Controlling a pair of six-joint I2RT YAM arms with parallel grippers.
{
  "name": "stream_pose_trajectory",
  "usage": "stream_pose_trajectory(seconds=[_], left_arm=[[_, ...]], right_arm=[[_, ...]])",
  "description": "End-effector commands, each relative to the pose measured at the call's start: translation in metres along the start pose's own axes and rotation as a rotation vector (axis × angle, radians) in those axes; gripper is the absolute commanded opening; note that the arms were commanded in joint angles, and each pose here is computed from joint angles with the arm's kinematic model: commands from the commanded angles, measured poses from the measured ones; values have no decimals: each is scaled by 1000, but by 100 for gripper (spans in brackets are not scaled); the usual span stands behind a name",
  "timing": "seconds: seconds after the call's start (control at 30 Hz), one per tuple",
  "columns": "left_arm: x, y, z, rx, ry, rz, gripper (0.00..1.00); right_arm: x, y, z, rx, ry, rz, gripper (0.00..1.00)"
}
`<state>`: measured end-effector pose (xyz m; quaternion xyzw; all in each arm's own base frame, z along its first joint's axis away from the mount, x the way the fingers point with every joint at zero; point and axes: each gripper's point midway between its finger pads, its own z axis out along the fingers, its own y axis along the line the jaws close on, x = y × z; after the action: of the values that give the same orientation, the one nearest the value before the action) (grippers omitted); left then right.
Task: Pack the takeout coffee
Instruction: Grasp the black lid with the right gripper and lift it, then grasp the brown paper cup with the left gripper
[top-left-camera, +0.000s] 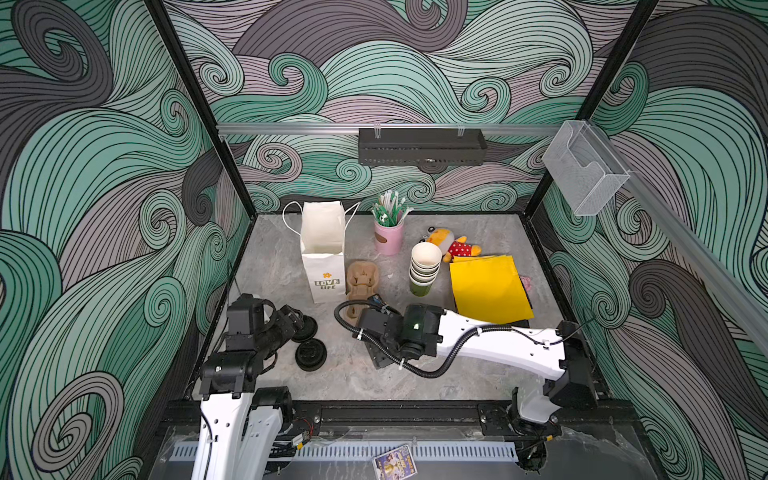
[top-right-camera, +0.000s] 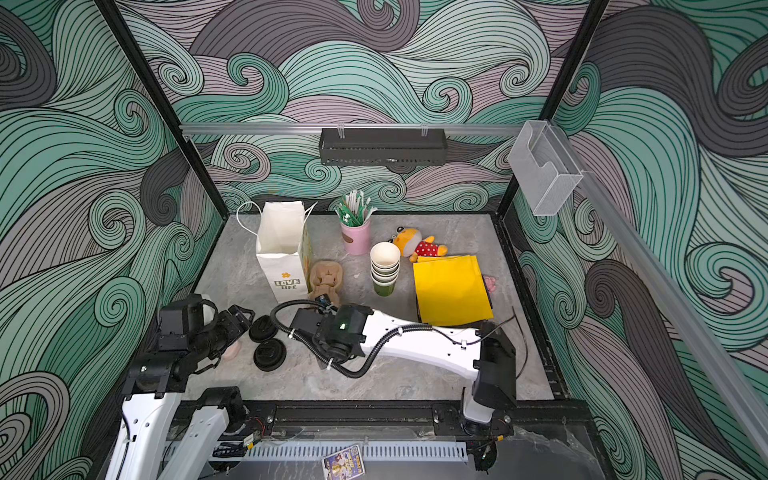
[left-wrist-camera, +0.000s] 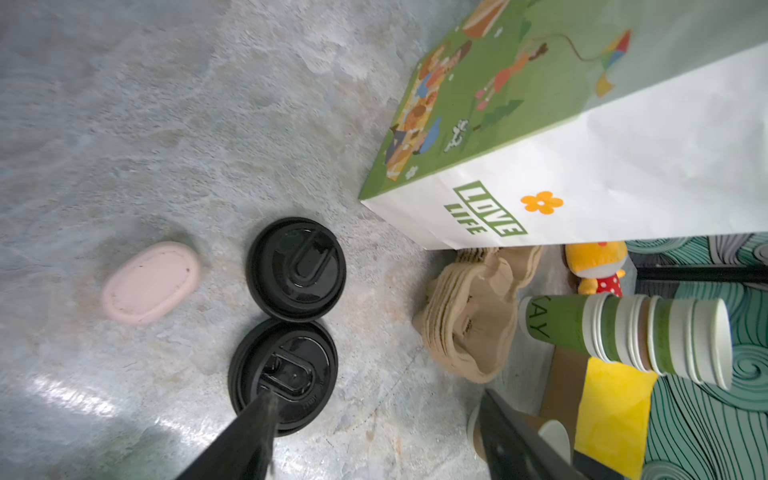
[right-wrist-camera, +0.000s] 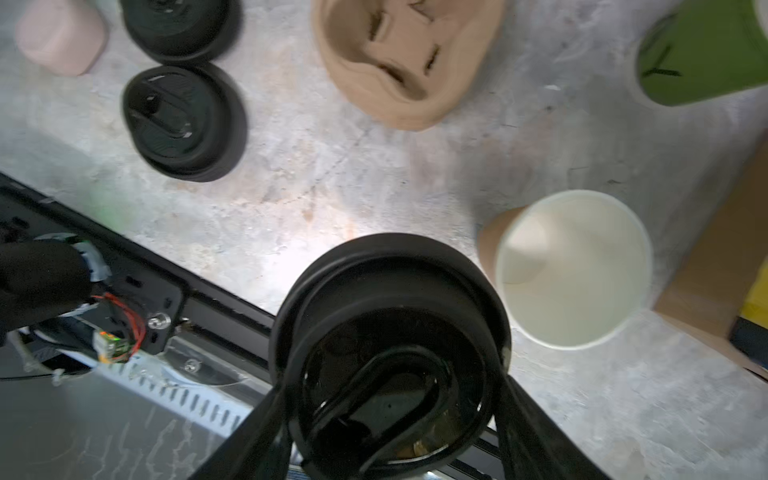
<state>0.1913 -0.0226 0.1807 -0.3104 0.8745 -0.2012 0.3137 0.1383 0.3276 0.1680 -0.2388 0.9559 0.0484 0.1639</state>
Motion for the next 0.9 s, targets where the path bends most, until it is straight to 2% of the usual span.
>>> stream_pose_trajectory(seconds=[0.0, 0.23, 0.4, 0.57, 0.87], left_arm=[[1, -25, -2, 116, 47, 53, 77], [29, -44, 16, 196, 195, 63, 74], [46, -54, 25, 194, 231, 140, 74], [59, -62, 36, 208, 276, 156, 74], [61, -64, 41, 197, 290, 169, 75]], right_arm=[[8, -45, 3, 107, 39, 19, 71], [2, -75, 20, 91, 84, 42, 70], [1, -88, 32, 100, 110, 46, 71], [-3, -88, 39, 84, 114, 47, 71], [-5, -82, 50, 63, 139, 29, 71]])
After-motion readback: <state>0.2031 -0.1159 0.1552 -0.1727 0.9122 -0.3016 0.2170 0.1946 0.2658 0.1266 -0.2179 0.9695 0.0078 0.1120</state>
